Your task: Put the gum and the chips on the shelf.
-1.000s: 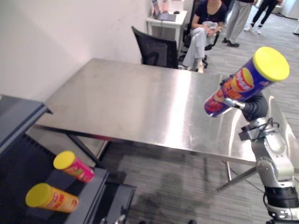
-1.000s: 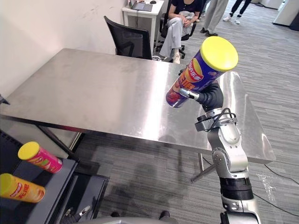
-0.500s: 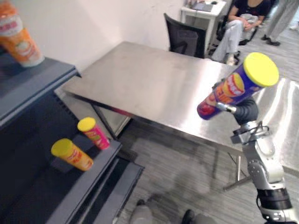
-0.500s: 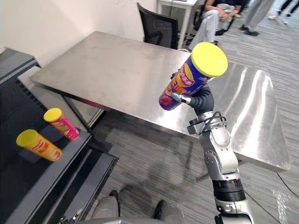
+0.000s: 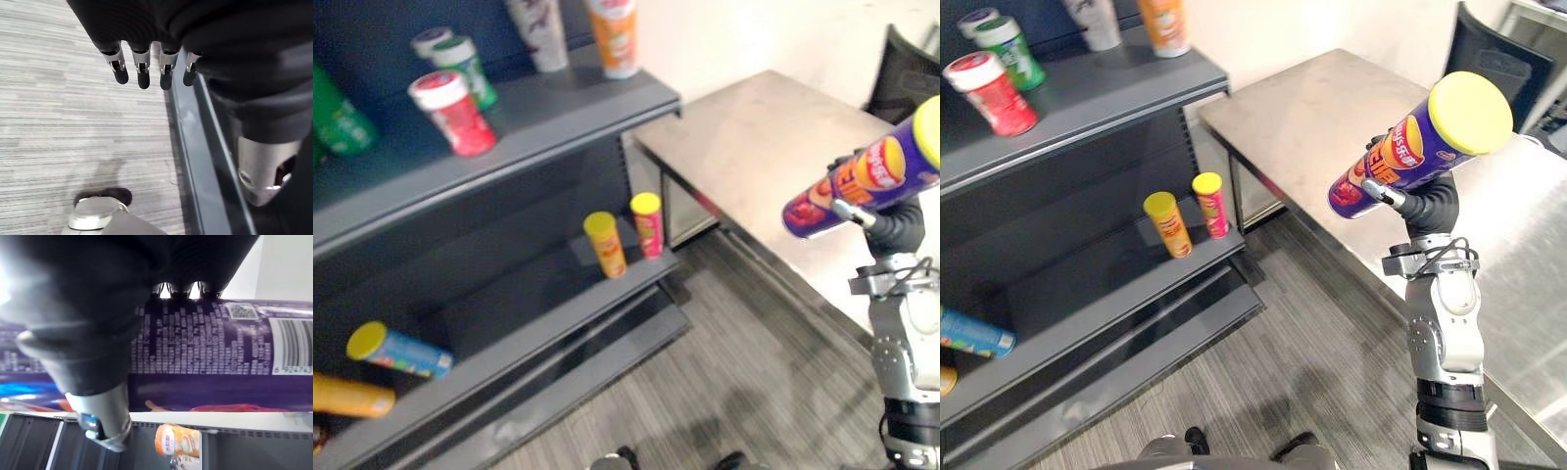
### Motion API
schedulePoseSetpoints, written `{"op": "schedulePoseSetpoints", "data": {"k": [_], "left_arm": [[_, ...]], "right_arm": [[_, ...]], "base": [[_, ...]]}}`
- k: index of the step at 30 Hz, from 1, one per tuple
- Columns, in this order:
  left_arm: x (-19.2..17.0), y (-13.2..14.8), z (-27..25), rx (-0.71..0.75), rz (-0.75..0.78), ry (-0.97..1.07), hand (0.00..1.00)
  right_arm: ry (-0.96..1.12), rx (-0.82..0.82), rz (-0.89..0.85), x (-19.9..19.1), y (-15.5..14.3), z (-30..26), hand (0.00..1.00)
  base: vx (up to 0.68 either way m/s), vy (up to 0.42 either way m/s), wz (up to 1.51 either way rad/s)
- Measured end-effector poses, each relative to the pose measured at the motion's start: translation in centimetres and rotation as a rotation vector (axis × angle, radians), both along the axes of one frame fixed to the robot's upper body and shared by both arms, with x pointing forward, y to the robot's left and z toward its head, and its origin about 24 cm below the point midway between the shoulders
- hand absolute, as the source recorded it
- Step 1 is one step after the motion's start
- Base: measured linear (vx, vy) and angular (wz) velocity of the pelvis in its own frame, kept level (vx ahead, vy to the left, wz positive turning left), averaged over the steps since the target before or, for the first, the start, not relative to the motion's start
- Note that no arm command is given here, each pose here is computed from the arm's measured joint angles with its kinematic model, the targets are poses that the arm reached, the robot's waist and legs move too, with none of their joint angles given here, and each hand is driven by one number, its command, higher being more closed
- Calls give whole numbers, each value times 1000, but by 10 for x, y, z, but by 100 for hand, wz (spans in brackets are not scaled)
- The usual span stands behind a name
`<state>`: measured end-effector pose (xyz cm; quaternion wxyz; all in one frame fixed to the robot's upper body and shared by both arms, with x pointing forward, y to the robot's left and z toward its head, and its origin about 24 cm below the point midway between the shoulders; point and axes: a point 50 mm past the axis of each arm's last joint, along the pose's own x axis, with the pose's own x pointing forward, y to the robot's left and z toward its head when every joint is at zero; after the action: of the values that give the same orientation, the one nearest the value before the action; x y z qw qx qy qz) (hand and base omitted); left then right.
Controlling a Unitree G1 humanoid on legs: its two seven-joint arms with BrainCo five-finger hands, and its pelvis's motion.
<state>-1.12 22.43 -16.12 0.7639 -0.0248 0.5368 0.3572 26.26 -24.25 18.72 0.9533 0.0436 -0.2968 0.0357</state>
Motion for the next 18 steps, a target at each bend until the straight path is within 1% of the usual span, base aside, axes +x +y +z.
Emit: {"op": "schedulePoseSetpoints", "data": {"k": [5, 6, 10, 16, 18], "left_arm": [[4, -3, 0, -5, -51, 6, 0], [5, -2, 0, -5, -59, 4, 0], [4, 6, 3, 19, -64, -4, 0], [3, 13, 5, 32, -66, -2, 0], [5, 12, 5, 26, -59, -15, 0]], "right_arm": [[27, 38, -60, 2, -2, -6, 100], [29, 22, -74, 2, -2, -6, 100], [29, 16, -99, 2, 0, -9, 100], [9, -2, -56, 0, 4, -9, 100], [4, -27, -12, 0, 8, -9, 100]], "base": [[-19, 173, 38], [-27, 148, 22], [-43, 104, 11], [27, -35, -5], [64, -89, -12]]}}
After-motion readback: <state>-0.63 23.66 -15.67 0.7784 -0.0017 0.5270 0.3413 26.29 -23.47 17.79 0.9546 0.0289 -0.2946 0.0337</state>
